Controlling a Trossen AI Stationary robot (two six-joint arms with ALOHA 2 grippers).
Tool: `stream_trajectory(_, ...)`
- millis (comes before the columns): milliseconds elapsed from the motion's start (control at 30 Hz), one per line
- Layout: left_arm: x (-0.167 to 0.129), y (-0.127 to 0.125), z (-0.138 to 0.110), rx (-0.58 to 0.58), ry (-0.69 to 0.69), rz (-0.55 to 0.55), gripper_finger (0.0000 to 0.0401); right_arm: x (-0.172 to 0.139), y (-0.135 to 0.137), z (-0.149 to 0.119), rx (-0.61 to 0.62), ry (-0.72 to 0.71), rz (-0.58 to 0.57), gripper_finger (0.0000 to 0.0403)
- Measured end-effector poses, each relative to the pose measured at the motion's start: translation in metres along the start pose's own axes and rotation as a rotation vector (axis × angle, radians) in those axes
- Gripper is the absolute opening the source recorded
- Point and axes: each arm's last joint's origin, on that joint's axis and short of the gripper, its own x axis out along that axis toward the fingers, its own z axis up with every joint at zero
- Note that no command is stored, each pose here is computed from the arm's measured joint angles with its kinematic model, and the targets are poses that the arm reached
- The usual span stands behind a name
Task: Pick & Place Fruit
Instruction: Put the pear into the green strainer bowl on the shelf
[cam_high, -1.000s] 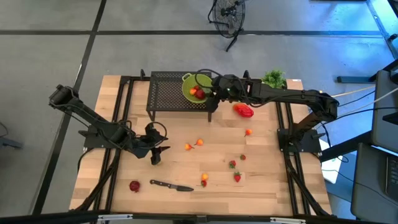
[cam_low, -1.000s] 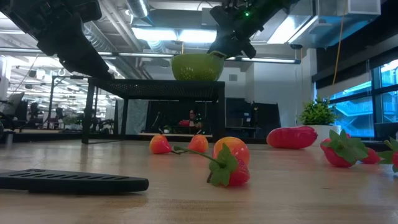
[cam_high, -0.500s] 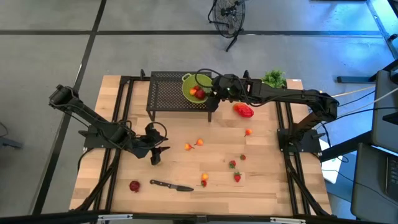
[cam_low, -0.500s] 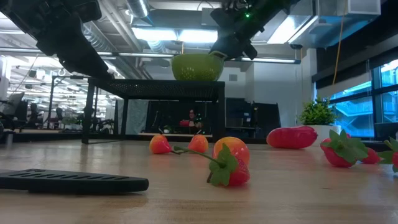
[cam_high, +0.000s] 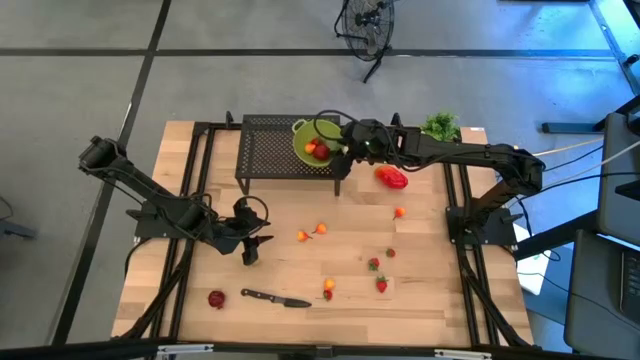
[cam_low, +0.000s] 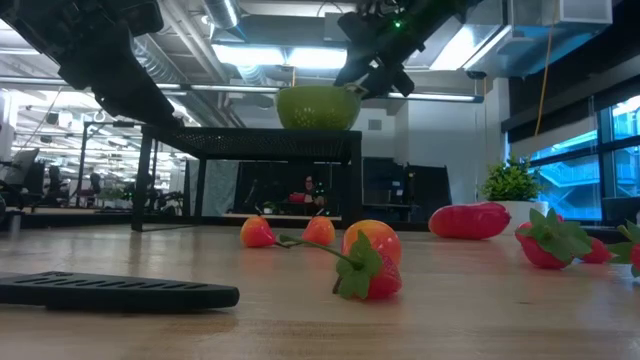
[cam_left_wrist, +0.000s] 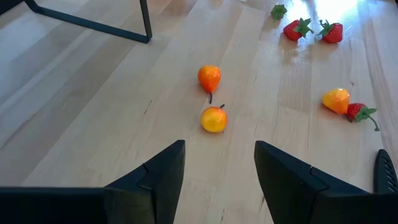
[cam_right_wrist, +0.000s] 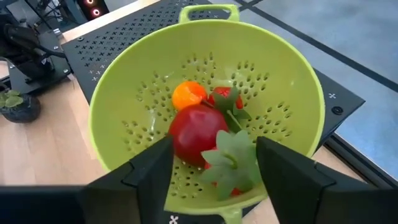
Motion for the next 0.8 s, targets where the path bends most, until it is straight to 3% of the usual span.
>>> stream_trajectory(233,0.0,0.0,0.0,0.0,0.001,-0.002,0.0189,0.0,0.001,0.005,-0.008,-0.047,0.015,0.0261)
stream_trajectory(467,0.0,-0.001,-0.001,0.0,0.026,-0.034,0.019,-0.005,0.002,0.009,-0.036,-0.085,0.028,0.0261)
stream_trajectory(800,0.002,-0.002,0.006,0.088,-0.02,-0.062,0.0233,-0.059,-0.004,0.014,-0.113,-0.081,0.035,0.0225)
